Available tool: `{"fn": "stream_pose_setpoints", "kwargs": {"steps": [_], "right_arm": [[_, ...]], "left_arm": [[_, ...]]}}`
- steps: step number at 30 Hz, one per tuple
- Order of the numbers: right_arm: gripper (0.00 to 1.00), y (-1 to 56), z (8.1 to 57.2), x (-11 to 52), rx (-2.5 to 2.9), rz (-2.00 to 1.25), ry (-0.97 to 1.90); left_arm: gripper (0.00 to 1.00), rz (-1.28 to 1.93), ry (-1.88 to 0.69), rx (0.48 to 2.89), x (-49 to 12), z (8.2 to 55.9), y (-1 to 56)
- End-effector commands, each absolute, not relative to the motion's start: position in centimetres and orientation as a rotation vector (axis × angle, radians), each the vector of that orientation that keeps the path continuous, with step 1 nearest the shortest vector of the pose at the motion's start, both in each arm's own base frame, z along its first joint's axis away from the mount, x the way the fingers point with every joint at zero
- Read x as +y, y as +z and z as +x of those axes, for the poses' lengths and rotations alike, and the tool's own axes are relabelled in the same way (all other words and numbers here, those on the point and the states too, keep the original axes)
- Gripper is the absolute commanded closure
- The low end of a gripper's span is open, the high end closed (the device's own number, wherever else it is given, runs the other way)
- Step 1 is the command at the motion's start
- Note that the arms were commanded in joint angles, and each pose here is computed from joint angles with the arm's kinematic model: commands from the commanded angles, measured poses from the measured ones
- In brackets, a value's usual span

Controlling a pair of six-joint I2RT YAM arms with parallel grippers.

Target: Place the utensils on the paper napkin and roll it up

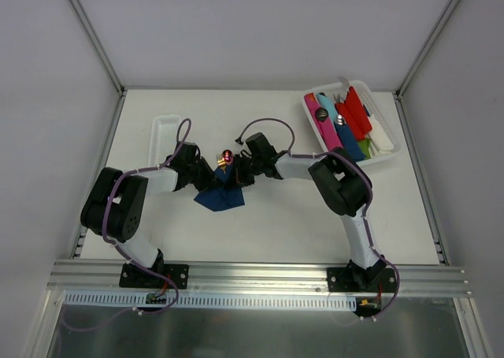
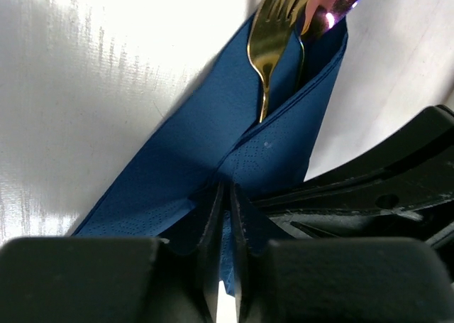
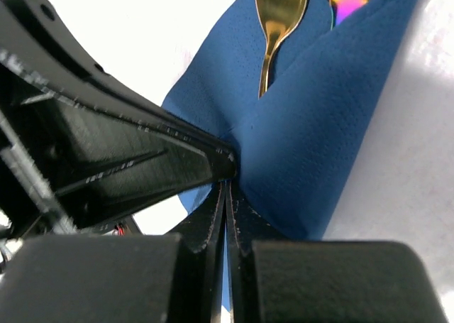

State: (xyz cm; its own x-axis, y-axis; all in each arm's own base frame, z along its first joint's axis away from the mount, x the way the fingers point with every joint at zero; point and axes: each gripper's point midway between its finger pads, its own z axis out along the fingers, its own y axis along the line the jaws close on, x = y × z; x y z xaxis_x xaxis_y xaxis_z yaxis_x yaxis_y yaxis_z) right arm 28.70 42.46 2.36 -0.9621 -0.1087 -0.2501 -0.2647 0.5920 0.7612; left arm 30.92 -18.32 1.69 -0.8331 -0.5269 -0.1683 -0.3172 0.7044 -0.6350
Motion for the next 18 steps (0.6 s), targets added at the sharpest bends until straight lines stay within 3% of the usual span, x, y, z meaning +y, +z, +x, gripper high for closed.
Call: {"fn": "stream_pose_setpoints", "kwargs": {"steps": [1,7,18], "right_arm": [[0.99,1.1,29.1,42.4,2.679,-0.311,1.208],[1.00,-0.3,29.1,41.8,2.736,-0.264,1.135],[1.00,-1.6,28.6,41.5,2.821,-0.114,1.128]], "left_arm": [[0.89,-0.623,-0.849,2.572,-17.8,30.6,2.2],[0.77,-0.528,-0.871,2.389,-17.3,31.6,7.7],[0.80,-0.530,-0.988,2.333,-18.0,29.5,9.4]]}}
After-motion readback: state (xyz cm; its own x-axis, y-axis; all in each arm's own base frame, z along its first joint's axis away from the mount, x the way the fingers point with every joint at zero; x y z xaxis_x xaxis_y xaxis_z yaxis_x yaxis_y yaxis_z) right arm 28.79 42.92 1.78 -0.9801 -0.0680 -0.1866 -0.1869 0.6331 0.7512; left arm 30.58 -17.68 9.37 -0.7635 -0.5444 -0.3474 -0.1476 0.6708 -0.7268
